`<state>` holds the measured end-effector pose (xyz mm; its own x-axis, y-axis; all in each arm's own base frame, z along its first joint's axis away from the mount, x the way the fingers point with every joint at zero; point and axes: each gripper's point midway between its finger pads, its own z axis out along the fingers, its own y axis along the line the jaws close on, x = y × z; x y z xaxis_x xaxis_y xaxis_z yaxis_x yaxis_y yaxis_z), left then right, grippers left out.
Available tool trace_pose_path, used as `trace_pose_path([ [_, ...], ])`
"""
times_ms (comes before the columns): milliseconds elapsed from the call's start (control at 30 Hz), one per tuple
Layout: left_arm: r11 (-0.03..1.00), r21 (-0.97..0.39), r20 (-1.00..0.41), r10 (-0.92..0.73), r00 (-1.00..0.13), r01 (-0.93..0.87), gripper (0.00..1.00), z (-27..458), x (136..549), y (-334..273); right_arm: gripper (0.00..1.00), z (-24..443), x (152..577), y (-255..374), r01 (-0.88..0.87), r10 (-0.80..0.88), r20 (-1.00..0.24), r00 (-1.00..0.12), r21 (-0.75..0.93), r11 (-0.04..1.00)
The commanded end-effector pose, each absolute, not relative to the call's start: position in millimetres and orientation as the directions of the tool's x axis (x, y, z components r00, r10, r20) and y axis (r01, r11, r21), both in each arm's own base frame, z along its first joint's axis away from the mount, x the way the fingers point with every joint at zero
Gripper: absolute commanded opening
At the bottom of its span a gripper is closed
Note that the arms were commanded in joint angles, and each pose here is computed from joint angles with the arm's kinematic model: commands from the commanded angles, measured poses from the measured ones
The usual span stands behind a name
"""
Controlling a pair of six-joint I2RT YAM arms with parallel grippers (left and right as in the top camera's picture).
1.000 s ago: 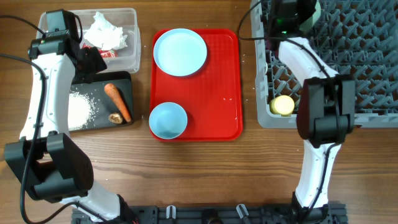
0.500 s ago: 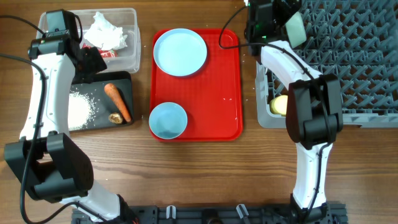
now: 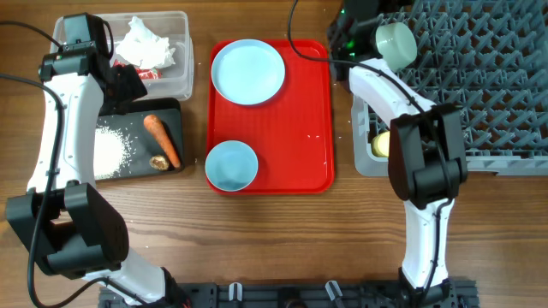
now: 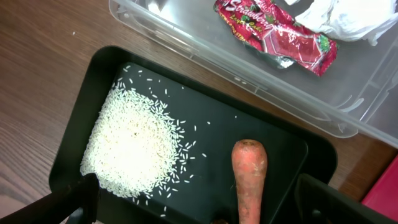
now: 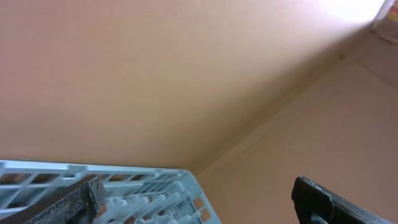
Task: Sort waste into correct bins and load items into the dishwasher rack
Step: 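Grasp the blue bowl on the red tray with the right gripper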
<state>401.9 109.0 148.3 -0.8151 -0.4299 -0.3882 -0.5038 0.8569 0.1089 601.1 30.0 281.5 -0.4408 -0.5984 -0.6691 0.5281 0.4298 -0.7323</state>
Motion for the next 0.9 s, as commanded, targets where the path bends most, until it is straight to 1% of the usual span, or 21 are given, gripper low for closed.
trace_pose_path([
  [0, 0.85, 0.089, -0.409, -0.445, -0.797, -0.52, 1.0, 157.1, 401.8, 109.1, 1.0, 304.9, 588.8, 45.5, 0.54, -0.596, -0.678, -0.43, -0.722, 0.433],
  [100, 0.85, 0.089, -0.409, -0.445, -0.797, -0.52, 1.0, 157.1, 401.8, 109.1, 1.0, 291.3, 590.9, 75.7, 0.467, -0.618, -0.664, -0.422, -0.743, 0.479],
  [133, 0.85, 0.089, -0.408, -0.445, -0.797, -0.52, 1.0, 157.1, 401.7, 109.1, 1.0, 280.9, 593.2, 90.5, 0.422, -0.621, -0.668, -0.409, -0.742, 0.52],
  [200, 0.85, 0.089, -0.409, -0.445, -0.797, -0.52, 1.0, 157.1, 401.8, 109.1, 1.0, 247.9, 597.1, 128.5, 0.258, -0.623, -0.684, -0.38, -0.725, 0.638],
  [300, 0.85, 0.089, -0.409, -0.445, -0.797, -0.52, 1.0, 157.1, 401.8, 109.1, 1.0, 215.1, 583.2, 179.4, 0.002, -0.544, -0.754, -0.367, -0.586, 0.81],
  [333, 0.85, 0.089, -0.408, -0.445, -0.797, -0.52, 1.0, 157.1, 401.7, 109.1, 1.0, 210.2, 573.0, 197.0, -0.09, -0.492, -0.785, -0.376, -0.497, 0.863],
  [367, 0.85, 0.089, -0.409, -0.445, -0.797, -0.52, 1.0, 157.1, 401.8, 109.1, 1.0, 209.3, 554.1, 224.3, -0.227, -0.407, -0.821, -0.4, -0.341, 0.912],
  [400, 0.85, 0.089, -0.409, -0.445, -0.797, -0.52, 1.0, 157.1, 401.8, 109.1, 1.0, 211.8, 535.2, 246.7, -0.335, -0.328, -0.838, -0.436, -0.188, 0.923],
  [433, 0.85, 0.089, -0.409, -0.445, -0.797, -0.52, 1.0, 157.1, 401.8, 109.1, 1.0, 220.7, 510.6, 271.5, -0.437, -0.225, -0.838, -0.497, 0.017, 0.9],
  [467, 0.85, 0.089, -0.409, -0.445, -0.797, -0.52, 1.0, 157.1, 401.8, 109.1, 1.0, 229.6, 480.3, 295.2, -0.507, -0.13, -0.792, -0.596, 0.246, 0.826],
  [500, 0.85, 0.089, -0.409, -0.445, -0.797, -0.52, 1.0, 157.1, 401.8, 109.1, 1.0, 235.4, 456.8, 309.1, -0.501, -0.06, -0.715, -0.697, 0.425, 0.754],
  [533, 0.85, 0.089, -0.409, -0.445, -0.797, -0.52, 1.0, 157.1, 401.8, 109.1, 1.0, 234.2, 441.9, 314.6, -0.46, -0.027, -0.638, -0.77, 0.525, 0.716],
  [567, 0.85, 0.089, -0.409, -0.445, -0.797, -0.52, 1.0, 157.1, 401.8, 109.1, 1.0, 225.3, 425.8, 316.5, -0.408, -0.027, -0.548, -0.836, 0.589, 0.697],
  [667, 0.85, 0.089, -0.409, -0.445, -0.797, -0.52, 1.0, 157.1, 401.8, 109.1, 1.0, 173.2, 391.0, 308.5, -0.3, -0.105, -0.344, -0.933, 0.584, 0.754],
  [767, 0.85, 0.089, -0.409, -0.445, -0.797, -0.52, 1.0, 157.1, 401.8, 109.1, 1.0, 136.0, 365.1, 310.8, -0.248, -0.152, -0.212, -0.965, 0.564, 0.787],
  [800, 0.85, 0.089, -0.409, -0.445, -0.797, -0.52, 1.0, 157.1, 401.8, 109.1, 0.96, 126.5, 357.0, 314.3, -0.236, -0.164, -0.177, -0.97, 0.559, 0.795],
  [867, 0.85, 0.089, -0.409, -0.445, -0.797, -0.52, 1.0, 157.1, 401.8, 109.1, 0.87, 100.5, 336.9, 324.3, -0.191, -0.174, -0.083, -0.981, 0.544, 0.817],
])
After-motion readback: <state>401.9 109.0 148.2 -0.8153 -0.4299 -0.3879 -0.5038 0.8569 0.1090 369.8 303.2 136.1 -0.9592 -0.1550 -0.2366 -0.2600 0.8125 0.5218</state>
